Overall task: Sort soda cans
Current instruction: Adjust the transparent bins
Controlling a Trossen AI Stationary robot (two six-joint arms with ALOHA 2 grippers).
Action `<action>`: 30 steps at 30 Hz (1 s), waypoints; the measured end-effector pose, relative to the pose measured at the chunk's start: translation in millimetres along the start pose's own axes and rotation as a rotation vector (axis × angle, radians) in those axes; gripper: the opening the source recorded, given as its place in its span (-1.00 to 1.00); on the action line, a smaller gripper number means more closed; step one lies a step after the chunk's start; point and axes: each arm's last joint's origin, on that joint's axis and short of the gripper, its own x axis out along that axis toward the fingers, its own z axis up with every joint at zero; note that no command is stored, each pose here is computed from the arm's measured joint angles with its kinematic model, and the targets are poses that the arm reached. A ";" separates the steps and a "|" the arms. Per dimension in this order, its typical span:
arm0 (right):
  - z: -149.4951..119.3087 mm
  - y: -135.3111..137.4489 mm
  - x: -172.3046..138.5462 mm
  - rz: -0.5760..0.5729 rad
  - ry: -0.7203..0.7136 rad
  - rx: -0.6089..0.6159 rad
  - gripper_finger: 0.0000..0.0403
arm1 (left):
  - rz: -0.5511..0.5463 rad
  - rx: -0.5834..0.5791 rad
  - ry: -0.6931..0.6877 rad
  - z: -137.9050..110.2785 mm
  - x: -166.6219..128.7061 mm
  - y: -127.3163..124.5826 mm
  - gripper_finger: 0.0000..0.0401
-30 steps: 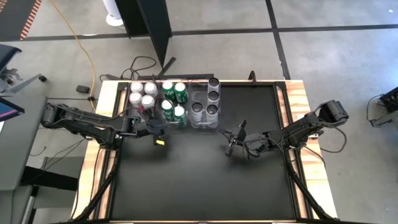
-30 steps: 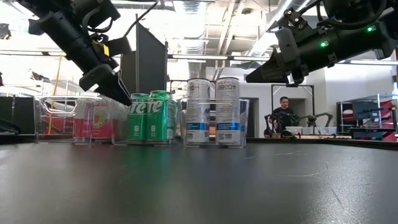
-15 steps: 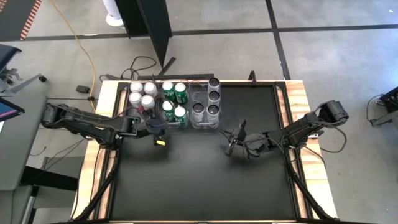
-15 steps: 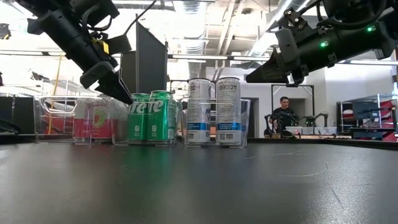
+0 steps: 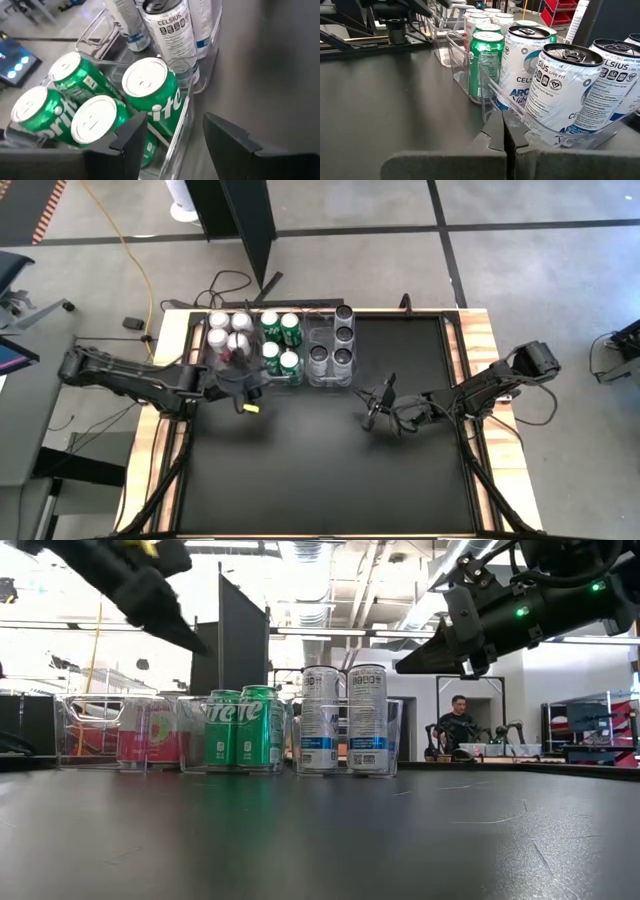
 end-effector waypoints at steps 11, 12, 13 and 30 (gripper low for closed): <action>-0.4 1.7 -1.4 0.008 0.001 -0.001 -1.00 | -0.052 -0.134 0.225 -40.5 -48.3 -9.8 -0.50; -0.4 1.7 -1.4 0.008 0.001 -0.001 -1.00 | -0.050 -0.138 0.241 -43.2 -50.3 -10.7 -0.58; -0.4 1.5 -1.2 0.007 0.001 -0.001 -1.00 | -0.047 -0.143 0.255 -45.4 -51.8 -11.4 -0.67; 0.7 1.4 -1.0 0.007 -0.008 0.008 -1.00 | 0.263 -0.187 0.523 -63.6 -19.9 -4.7 -0.95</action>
